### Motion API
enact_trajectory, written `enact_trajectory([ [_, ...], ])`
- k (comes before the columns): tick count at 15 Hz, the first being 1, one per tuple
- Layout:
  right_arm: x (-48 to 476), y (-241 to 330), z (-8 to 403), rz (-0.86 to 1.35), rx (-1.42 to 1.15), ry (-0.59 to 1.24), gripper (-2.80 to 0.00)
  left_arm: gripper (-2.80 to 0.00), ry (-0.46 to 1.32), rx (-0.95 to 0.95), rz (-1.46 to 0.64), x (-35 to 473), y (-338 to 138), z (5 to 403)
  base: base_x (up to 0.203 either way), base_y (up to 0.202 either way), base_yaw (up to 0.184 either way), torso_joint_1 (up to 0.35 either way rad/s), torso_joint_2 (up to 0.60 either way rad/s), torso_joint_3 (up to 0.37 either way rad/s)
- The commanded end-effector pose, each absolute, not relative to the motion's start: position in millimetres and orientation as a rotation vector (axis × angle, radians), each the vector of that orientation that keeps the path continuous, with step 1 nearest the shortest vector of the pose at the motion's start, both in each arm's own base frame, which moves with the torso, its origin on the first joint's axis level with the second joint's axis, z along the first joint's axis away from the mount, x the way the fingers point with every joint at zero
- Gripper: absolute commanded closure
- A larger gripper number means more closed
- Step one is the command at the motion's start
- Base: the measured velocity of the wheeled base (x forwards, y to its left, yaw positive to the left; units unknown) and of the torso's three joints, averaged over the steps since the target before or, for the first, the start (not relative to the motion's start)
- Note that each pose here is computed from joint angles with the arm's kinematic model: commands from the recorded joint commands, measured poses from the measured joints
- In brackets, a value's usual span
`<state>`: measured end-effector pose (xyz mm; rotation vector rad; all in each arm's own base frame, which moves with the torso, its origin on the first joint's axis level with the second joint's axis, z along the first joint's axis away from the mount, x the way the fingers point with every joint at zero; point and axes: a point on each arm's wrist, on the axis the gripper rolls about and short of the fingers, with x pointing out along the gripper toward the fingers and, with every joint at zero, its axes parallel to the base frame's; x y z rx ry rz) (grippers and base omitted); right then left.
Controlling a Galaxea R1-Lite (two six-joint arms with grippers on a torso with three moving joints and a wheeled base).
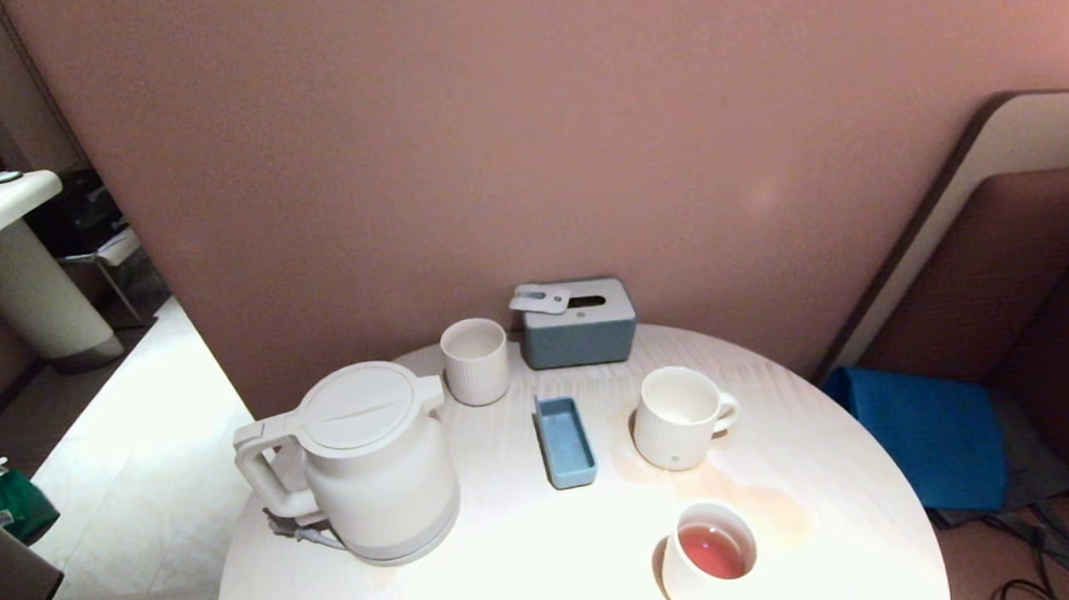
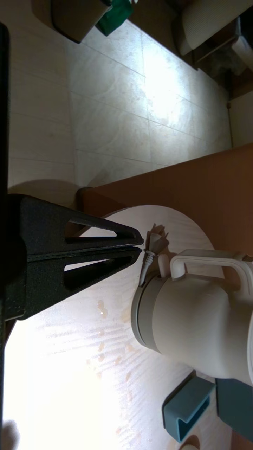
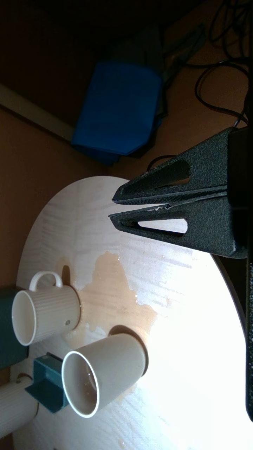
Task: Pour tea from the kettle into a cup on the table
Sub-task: Pick up the kettle
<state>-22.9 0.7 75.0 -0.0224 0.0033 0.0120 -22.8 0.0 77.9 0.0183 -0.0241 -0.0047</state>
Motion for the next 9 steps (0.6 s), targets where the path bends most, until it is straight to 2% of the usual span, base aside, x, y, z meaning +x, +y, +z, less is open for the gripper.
enact_trajectory([
  [1, -22.8, 0.7, 75.0, 0.012, -0.023, 0.004, 0.00, 0.00, -0.025, 0.018, -0.004, -22.8, 0.0, 78.0, 0.000, 0.000, 0.000, 0.001, 0.00, -0.195],
  [4, -22.8, 0.7, 75.0, 0.012, -0.023, 0.004, 0.00, 0.00, -0.024, 0.017, -0.004, -22.8, 0.0, 78.0, 0.000, 0.000, 0.000, 0.003, 0.00, -0.111],
  [9, -22.8, 0.7, 75.0, 0.012, -0.023, 0.004, 0.00, 0.00, -0.028, 0.014, -0.006, -22.8, -0.1, 78.3, 0.000, 0.000, 0.000, 0.000, 0.00, -0.007],
])
